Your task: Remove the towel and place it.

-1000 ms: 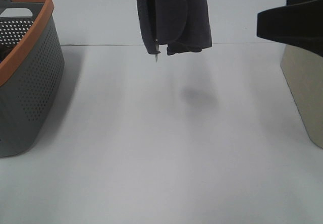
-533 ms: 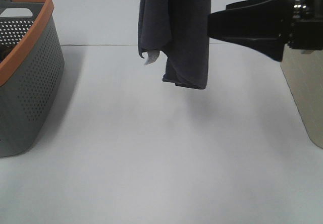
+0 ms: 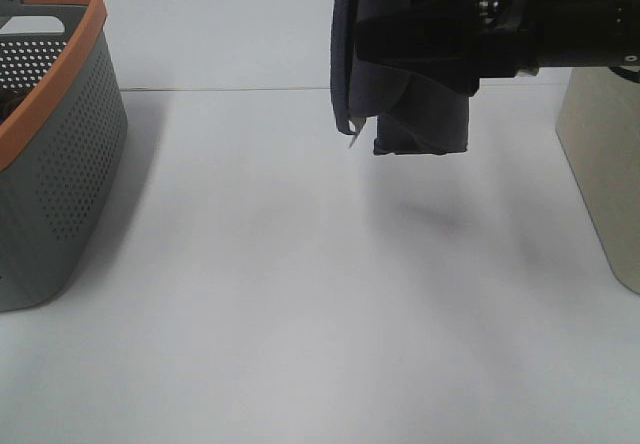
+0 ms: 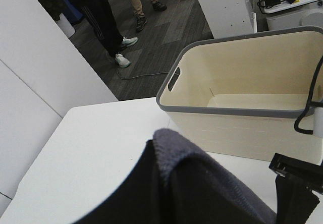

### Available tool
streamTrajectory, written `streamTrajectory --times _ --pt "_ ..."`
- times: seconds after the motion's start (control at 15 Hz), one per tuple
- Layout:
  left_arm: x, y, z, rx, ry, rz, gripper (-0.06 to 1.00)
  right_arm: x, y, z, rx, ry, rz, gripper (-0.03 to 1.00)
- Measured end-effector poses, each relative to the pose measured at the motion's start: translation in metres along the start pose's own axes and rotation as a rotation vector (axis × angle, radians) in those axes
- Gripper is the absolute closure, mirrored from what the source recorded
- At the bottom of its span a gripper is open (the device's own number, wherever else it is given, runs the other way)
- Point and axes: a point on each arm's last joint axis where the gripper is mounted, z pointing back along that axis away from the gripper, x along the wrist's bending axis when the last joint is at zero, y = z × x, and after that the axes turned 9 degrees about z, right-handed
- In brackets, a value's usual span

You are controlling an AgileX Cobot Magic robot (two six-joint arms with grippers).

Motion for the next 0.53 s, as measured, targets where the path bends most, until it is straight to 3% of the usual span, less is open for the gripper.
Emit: streamTrajectory --times 0.27,0.53 --pt "0.000 0.000 0.000 0.000 0.000 0.000 0.94 -0.010 0.021 -0.018 0.024 -0.060 -0.069 0.26" --pt "0.000 0.000 0.000 0.000 0.000 0.000 0.94 -0.020 0.039 -0.032 0.036 -0.079 -0.050 0.29"
